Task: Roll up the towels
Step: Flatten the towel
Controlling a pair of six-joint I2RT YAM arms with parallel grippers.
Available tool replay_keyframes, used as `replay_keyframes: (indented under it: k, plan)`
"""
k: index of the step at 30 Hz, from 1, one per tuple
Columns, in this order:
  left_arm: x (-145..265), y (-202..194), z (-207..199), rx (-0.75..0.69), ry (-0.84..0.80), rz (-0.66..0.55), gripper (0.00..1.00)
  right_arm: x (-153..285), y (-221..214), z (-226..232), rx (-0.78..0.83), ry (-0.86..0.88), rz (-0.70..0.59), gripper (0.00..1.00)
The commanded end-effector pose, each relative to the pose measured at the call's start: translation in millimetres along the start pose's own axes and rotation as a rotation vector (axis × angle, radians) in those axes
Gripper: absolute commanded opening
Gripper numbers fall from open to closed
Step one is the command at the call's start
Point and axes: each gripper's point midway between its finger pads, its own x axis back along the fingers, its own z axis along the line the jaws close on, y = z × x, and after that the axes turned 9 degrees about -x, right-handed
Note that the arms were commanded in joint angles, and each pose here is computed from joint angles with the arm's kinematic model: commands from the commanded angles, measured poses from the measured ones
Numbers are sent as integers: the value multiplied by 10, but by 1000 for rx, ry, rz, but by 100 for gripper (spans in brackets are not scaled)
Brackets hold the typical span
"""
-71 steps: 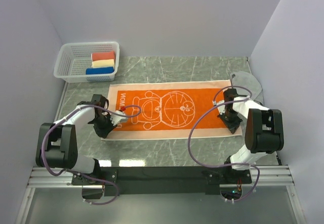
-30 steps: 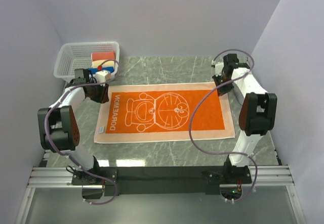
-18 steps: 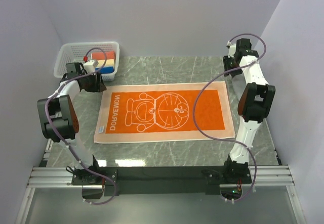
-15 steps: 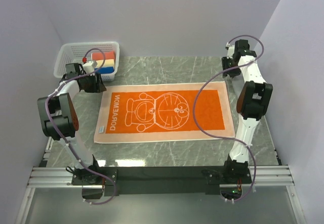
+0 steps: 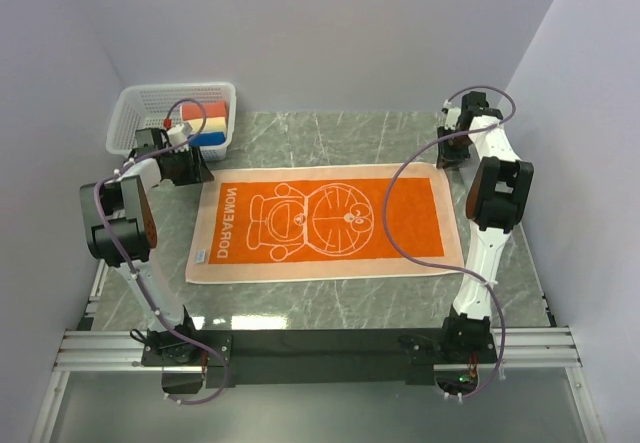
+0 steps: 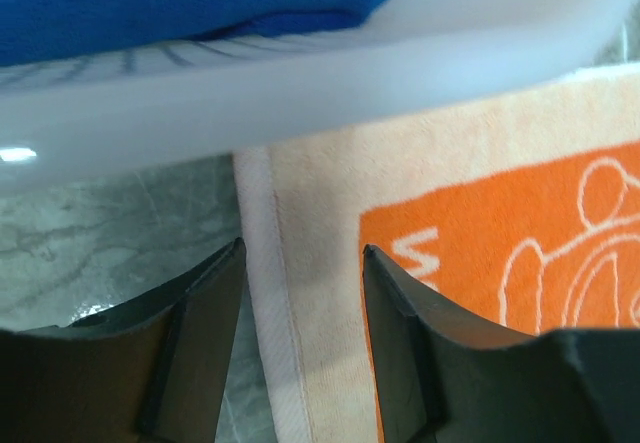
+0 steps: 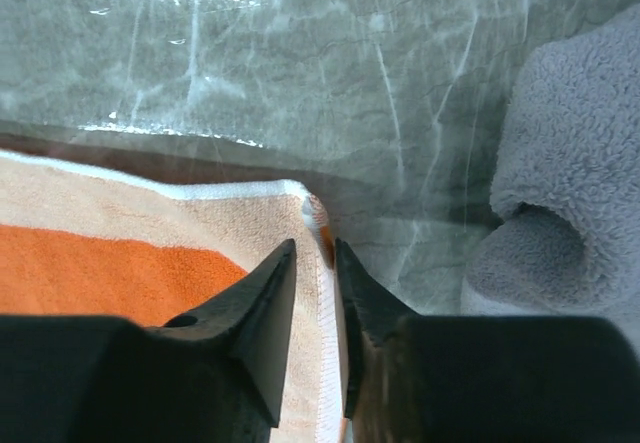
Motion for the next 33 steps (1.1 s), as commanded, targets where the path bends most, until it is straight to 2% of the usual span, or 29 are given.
replay_keyframes:
  k: [1, 7, 18, 22, 33]
  plan:
    - [-22, 289, 114, 17, 60, -90, 56, 84, 85, 28, 8, 25, -23, 28]
    - [-51, 370, 207, 10, 103, -150, 54, 58, 101, 12, 12, 20, -21, 18]
    - [-230, 276, 316, 37, 108, -89, 52, 87, 143, 5, 23, 15, -28, 7]
    - [-323, 237, 277, 47, 86, -52, 53, 78, 136, 0, 23, 14, -22, 0]
    - [-561, 19, 263, 119, 116, 21, 49, 102, 144, 3, 36, 15, -24, 0]
